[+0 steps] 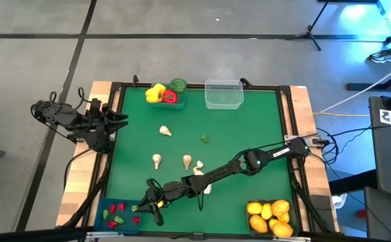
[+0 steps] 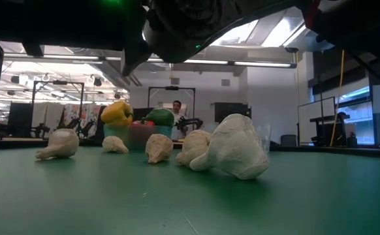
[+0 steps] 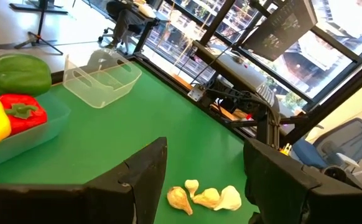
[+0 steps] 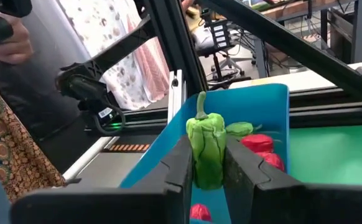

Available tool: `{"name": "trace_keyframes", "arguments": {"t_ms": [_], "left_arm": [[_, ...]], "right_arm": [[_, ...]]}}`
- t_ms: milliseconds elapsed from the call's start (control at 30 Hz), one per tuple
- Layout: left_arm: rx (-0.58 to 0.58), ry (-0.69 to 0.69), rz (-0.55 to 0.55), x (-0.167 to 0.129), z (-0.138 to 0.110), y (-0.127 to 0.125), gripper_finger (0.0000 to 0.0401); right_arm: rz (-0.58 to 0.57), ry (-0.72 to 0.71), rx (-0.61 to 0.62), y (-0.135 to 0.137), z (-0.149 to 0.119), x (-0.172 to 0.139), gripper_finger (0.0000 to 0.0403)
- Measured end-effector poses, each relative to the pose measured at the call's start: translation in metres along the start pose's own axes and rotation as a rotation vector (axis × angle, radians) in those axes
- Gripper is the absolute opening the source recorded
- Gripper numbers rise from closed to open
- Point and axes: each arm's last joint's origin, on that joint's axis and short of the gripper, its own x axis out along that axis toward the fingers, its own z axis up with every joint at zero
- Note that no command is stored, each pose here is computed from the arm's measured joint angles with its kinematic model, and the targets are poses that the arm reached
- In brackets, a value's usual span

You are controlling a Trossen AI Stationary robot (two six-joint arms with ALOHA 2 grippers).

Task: Sort produce into baskets
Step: Put the green chili pepper into the blue bin

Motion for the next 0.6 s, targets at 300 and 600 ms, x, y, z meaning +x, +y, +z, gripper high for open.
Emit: {"name": "trace_keyframes", "arguments": {"t_ms": [300, 600], "left_arm": [[-0.002, 0.000, 0.000, 0.0000, 0.0000, 0.0000, 0.0208], [-0.001, 0.000, 0.000, 0.0000, 0.0000, 0.0000, 0.0208]], "right_arm": [[-0.040, 0.038, -0.003, -0.0064, -0.0029, -0.0005, 0.0063], [-0.043, 0.045, -0.024, -0.0072, -0.0034, -0.0005, 0.0134]]}}
